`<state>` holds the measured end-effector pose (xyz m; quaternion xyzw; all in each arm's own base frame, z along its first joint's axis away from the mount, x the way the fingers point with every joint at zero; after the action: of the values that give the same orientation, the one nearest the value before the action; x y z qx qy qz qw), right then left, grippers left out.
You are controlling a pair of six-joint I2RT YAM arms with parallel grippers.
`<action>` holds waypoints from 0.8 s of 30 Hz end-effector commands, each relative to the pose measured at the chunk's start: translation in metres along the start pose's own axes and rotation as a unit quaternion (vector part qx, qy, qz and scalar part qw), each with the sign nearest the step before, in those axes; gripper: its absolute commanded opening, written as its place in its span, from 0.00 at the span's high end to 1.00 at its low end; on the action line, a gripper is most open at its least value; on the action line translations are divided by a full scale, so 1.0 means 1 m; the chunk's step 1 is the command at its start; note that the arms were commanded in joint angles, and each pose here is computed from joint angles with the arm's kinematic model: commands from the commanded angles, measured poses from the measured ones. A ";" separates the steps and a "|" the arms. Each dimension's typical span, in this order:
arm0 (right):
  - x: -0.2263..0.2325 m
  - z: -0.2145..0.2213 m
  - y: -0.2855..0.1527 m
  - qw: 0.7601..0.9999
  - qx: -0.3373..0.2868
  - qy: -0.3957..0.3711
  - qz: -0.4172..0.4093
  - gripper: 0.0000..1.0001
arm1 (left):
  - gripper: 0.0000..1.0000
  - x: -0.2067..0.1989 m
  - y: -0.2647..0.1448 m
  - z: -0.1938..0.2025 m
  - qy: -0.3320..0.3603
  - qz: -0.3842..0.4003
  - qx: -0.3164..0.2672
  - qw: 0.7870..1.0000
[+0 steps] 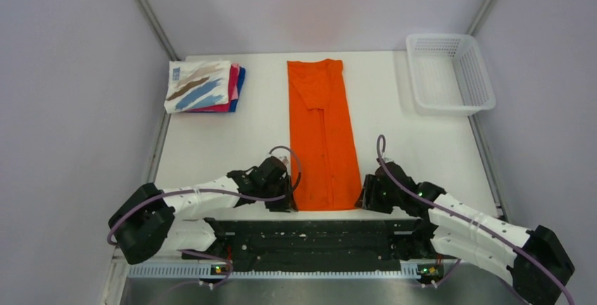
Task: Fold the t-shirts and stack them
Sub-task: Grab the bottom of the folded rectangular tshirt with both arms, then fold the folded rectangular tshirt in 1/3 of the way
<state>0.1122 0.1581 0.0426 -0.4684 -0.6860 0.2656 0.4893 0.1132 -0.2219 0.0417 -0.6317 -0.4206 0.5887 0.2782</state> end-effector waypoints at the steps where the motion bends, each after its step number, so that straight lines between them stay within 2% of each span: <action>1: 0.010 -0.014 0.006 1.000 -0.026 0.006 -0.017 0.51 | 0.64 -0.016 0.010 -0.006 -0.005 0.025 -0.003 1.000; 3: 0.010 -0.015 0.011 1.000 -0.026 0.004 -0.016 0.53 | 0.65 -0.021 0.014 -0.007 -0.004 0.033 0.002 0.999; 5: 0.011 -0.016 0.015 1.000 -0.024 0.003 -0.014 0.58 | 0.71 -0.022 0.018 -0.008 -0.004 0.031 0.005 0.999; 6: 0.012 -0.017 0.017 1.000 -0.023 0.001 -0.016 0.64 | 0.78 -0.023 0.020 -0.008 -0.003 0.030 0.008 1.000; 7: 0.015 -0.019 0.019 0.999 -0.025 0.000 -0.020 0.70 | 0.92 -0.023 0.021 -0.009 -0.004 0.027 0.009 1.000; 8: 0.017 -0.021 0.019 0.999 -0.027 -0.001 -0.023 0.80 | 1.00 -0.024 0.023 -0.010 -0.004 0.025 0.009 1.000; 11: 0.029 -0.034 0.017 0.998 -0.043 -0.012 -0.037 0.99 | 1.00 -0.033 0.020 -0.016 0.004 0.033 0.002 0.999; 15: 0.044 -0.056 0.008 0.996 -0.070 -0.026 -0.048 1.00 | 1.00 -0.052 0.008 -0.033 0.025 0.044 -0.025 0.998; 20: 0.058 -0.090 0.006 0.995 -0.085 -0.015 -0.053 1.00 | 1.00 -0.077 -0.006 -0.075 0.043 0.040 -0.060 0.996; 24: 0.066 -0.131 0.006 0.992 -0.118 -0.003 -0.054 1.00 | 1.00 -0.084 -0.011 -0.112 0.031 0.045 -0.077 0.996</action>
<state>0.1875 0.1974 0.0821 -0.4770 -0.7148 0.2097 0.4665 0.1907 -0.2774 0.0982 -0.6798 -0.4121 0.5632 0.2256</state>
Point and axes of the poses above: each gripper's point midway between its finger pads, its own y axis out along the fingers, its own x axis along the line the jaws close on, z = x × y, the point moved 2 cm from there along -y, back along the fingers, and after that the axes turned 6 degrees about -y, right-handed, at the moved point
